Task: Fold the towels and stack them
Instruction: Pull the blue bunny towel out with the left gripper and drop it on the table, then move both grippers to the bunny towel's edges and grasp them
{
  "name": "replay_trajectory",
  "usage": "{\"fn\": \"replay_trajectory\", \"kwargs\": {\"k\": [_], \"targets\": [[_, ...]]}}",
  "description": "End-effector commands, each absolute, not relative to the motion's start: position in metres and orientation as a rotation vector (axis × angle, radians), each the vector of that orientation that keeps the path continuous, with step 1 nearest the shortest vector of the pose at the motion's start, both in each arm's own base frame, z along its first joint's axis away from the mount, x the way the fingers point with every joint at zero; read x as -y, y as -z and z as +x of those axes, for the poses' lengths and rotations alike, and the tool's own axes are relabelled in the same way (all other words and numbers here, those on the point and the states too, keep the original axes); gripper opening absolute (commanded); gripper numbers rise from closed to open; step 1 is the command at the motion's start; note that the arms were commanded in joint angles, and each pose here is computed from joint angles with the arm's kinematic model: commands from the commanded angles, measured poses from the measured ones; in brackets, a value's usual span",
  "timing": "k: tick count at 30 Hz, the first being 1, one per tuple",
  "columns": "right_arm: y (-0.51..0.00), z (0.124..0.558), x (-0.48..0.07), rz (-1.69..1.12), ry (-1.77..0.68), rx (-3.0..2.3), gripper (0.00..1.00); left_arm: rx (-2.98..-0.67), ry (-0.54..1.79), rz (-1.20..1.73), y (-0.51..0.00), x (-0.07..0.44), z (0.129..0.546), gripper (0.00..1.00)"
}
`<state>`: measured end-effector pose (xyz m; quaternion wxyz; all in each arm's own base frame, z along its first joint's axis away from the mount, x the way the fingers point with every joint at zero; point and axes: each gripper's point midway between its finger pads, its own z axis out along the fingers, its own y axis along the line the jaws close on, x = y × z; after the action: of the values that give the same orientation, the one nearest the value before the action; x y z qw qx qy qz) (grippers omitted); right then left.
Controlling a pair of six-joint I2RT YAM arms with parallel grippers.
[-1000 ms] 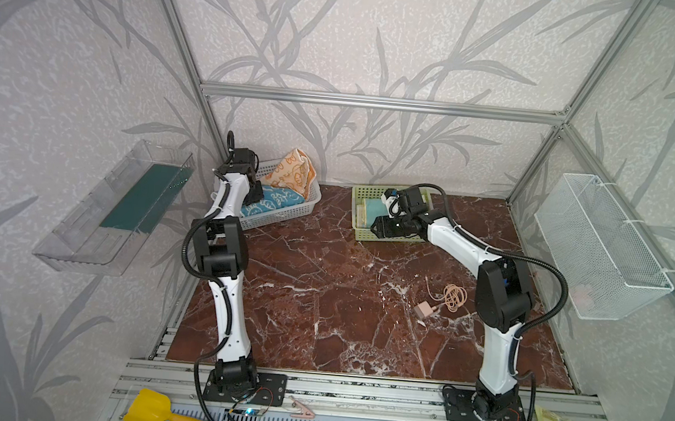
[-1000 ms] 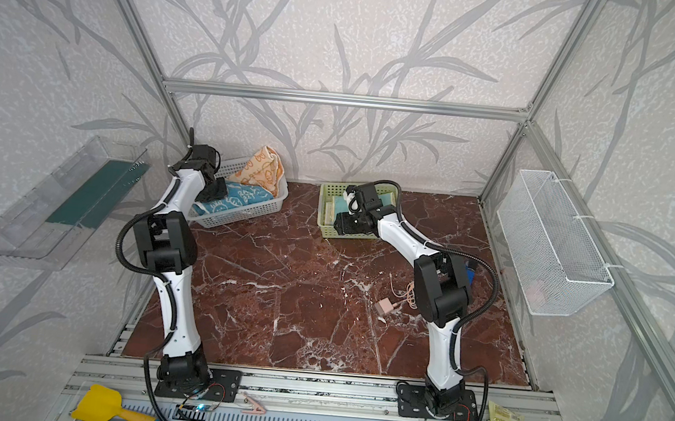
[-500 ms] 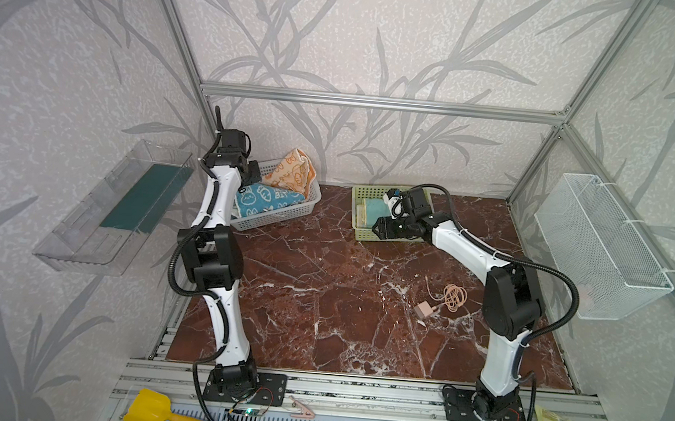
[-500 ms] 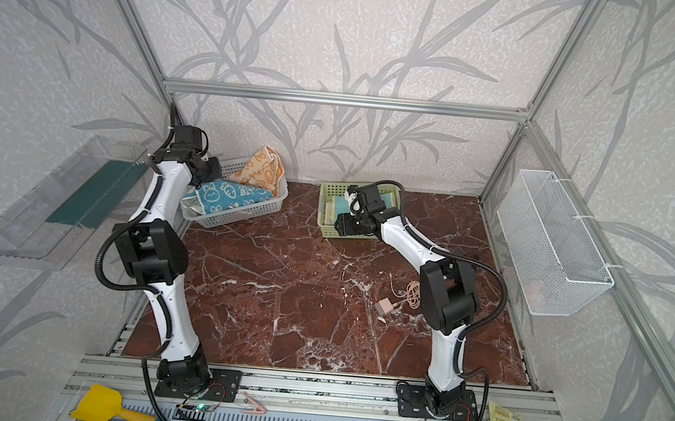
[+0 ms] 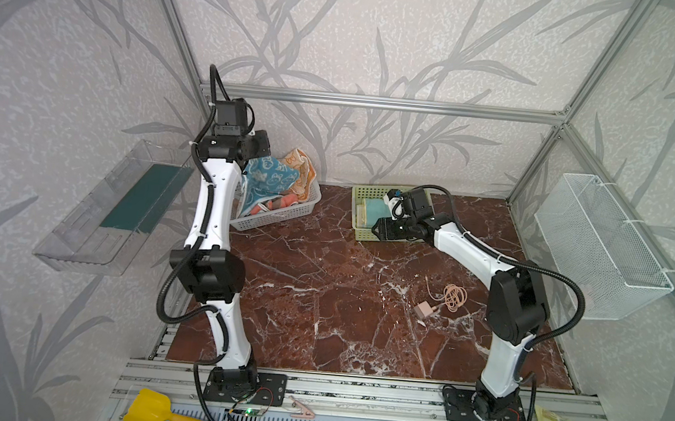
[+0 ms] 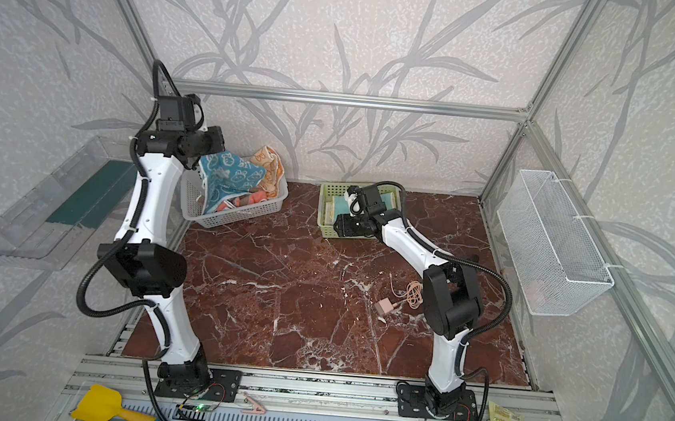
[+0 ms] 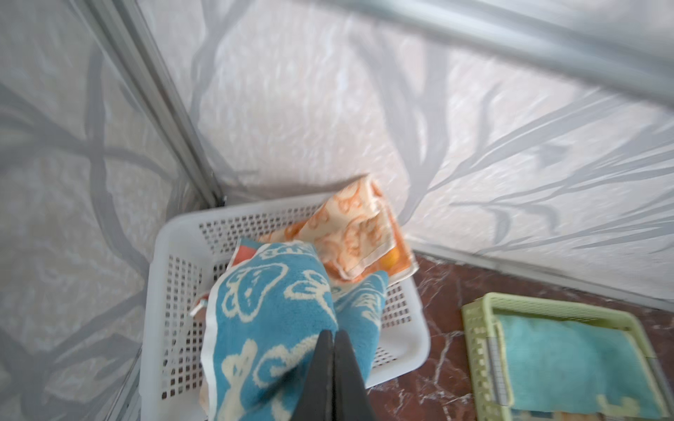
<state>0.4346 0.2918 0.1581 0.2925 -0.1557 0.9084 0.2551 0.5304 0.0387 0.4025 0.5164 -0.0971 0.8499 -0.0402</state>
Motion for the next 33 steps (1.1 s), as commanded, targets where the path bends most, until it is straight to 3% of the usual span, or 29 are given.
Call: {"fn": "replay_trajectory", "kwargs": {"k": [1,14,17,20,21,23,24,28,33], "targets": [[-0.187,0.417,-0.298,-0.424,-0.723,-2.37,0.59,-1.94,0.134,-0.129,-0.469,-0.01,0.485,0.0],[-0.213,0.364,-0.271,-0.389,-0.732,-2.346,0.59,-1.827,0.439,0.024,-0.525,0.07,0.387,0.0],[-0.215,0.356,-0.264,-0.379,-0.722,-2.347,0.59,-1.867,0.473,-0.016,-0.497,0.071,0.388,0.0],[-0.212,0.35,-0.259,-0.371,-0.713,-2.369,0.59,-1.976,0.481,-0.079,-0.435,0.069,0.403,0.0],[-0.209,0.349,-0.258,-0.367,-0.711,-2.381,0.59,-2.017,0.477,-0.11,-0.411,0.065,0.41,0.09],[-0.2,0.345,-0.258,-0.367,-0.705,-2.415,0.59,-2.126,0.45,-0.197,-0.351,0.051,0.426,0.45],[-0.196,0.343,-0.259,-0.37,-0.699,-2.431,0.59,-2.188,0.427,-0.246,-0.323,0.042,0.431,0.52],[-0.177,0.327,-0.274,-0.446,-0.636,-2.483,0.59,-2.425,0.332,-0.419,-0.245,0.011,0.419,0.56],[-0.14,0.298,-0.314,-0.566,-0.632,-2.56,0.59,-2.442,0.211,-0.527,-0.202,-0.006,0.375,0.55]]}}
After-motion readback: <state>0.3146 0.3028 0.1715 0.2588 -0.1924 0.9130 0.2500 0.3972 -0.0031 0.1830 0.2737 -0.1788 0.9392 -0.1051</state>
